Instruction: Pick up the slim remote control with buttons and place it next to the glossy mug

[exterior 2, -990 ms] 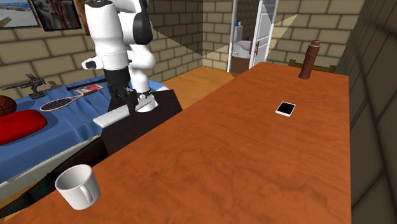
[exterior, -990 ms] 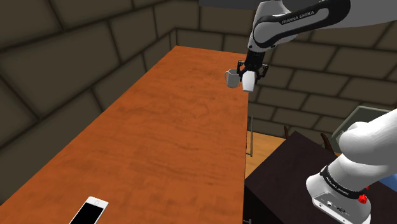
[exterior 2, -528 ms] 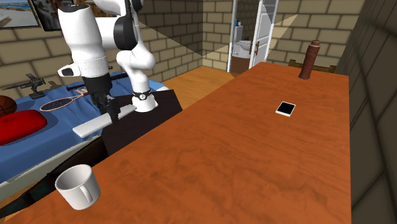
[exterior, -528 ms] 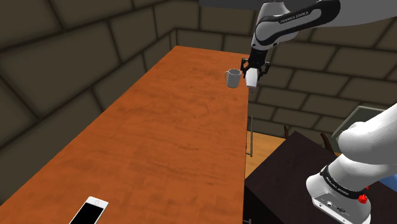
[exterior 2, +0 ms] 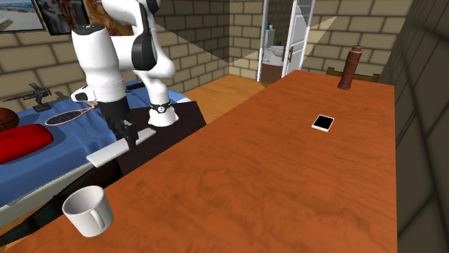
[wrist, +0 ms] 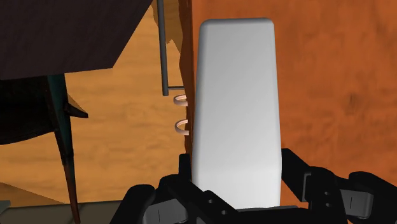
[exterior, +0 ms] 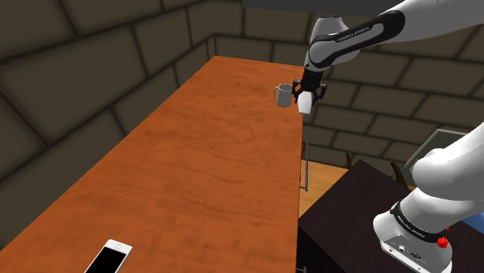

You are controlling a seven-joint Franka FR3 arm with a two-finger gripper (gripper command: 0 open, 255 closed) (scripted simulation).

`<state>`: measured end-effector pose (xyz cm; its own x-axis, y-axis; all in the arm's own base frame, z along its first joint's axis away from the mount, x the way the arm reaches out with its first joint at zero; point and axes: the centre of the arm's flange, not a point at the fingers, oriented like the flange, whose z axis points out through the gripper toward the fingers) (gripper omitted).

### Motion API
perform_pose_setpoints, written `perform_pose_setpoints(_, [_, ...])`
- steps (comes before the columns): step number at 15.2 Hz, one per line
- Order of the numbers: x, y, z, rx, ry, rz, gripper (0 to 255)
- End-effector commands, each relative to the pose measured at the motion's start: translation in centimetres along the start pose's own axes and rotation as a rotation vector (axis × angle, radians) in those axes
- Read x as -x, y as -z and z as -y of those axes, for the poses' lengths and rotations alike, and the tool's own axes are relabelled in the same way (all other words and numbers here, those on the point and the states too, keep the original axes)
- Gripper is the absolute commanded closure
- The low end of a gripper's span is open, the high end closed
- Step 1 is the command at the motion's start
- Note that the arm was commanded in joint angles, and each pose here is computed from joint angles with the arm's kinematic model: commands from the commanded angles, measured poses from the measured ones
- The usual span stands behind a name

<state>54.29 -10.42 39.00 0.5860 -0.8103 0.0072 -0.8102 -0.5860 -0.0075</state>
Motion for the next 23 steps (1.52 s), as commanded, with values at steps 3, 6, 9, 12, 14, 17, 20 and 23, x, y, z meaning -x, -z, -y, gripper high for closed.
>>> perform_pose_setpoints(3, [0.1,-2.2,0.1,0.000,0.000,-0.001,255])
perform_pose_setpoints(6, [0.2,-3.8,0.1,0.000,0.000,-0.001,255])
perform_pose_setpoints(9, [0.2,-5.3,0.1,0.000,0.000,-0.001,255])
perform_pose_setpoints(12, [0.2,-6.9,0.0,0.000,0.000,-0.001,255])
perform_pose_setpoints(14, [0.2,-8.0,0.0,0.000,0.000,-0.001,255])
perform_pose_setpoints(17, [0.2,-9.6,0.0,0.000,0.000,-0.001,255])
perform_pose_setpoints(20, [0.2,-10.9,0.0,0.000,0.000,-0.001,255])
perform_pose_setpoints(23, [0.2,-10.9,0.0,0.000,0.000,-0.001,255])
